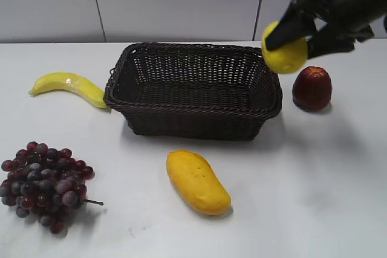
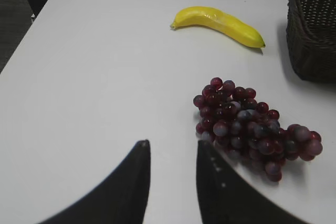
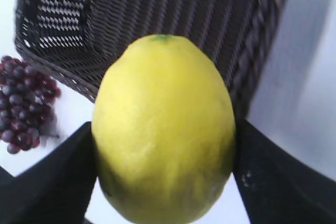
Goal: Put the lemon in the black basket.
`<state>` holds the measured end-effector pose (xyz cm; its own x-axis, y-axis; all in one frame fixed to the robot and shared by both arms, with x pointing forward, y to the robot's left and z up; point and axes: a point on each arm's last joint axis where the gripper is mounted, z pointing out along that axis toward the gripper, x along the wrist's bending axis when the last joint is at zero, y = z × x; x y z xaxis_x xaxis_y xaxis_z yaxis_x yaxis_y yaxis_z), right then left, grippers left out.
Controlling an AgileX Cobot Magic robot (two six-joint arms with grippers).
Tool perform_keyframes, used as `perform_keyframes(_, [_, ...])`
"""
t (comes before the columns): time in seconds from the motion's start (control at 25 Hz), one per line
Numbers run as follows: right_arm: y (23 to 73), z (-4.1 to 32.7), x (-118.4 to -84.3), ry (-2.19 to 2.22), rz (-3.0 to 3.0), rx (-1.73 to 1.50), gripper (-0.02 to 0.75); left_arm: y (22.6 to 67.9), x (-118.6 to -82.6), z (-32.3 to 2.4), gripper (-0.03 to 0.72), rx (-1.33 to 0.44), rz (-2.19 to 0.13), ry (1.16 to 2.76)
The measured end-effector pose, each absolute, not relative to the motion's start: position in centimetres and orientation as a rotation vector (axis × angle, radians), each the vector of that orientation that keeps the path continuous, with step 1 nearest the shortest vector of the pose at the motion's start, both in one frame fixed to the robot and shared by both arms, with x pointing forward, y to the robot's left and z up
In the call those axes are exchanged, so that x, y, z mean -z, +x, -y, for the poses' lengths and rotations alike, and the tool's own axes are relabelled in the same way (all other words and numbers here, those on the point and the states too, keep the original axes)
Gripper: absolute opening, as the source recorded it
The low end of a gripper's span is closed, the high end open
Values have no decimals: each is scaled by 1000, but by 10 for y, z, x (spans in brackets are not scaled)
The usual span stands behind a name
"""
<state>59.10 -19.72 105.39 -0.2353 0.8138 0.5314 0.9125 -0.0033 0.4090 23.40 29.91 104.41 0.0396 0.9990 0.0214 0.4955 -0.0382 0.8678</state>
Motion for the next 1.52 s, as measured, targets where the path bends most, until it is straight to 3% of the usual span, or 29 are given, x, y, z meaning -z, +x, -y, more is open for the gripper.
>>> perform_keyframes(0.2, [600,140,-1068,-1748,2263,1261,597,234,-1044,-299,237,-916,-1539,1621])
perform_keyframes(0.44, [614,92,-1009,-1684,2418,1149,601,234,-1044,-299,238,-916,-1539,1621])
perform_keyframes(0.56, [621,86,-980,-1708,2416,1084,657,234,-1044,-299,238,-916,-1539,1621])
perform_keyframes(0.68, [624,86,-976,-1715,2420,1080,662,234,-1044,-299,238,-916,-1539,1621])
perform_keyframes(0.88, [632,82,-1006,-1633,2479,1140,662,234,-1044,-299,238,-916,-1539,1621])
perform_keyframes(1.24, [610,101,-1121,-1452,2765,1012,606,234,-1044,-299,238,-916,-1539,1621])
perform_keyframes(1.52, [600,136,-1144,-1735,2888,725,590,234,-1044,-299,238,-916,-1539,1621])
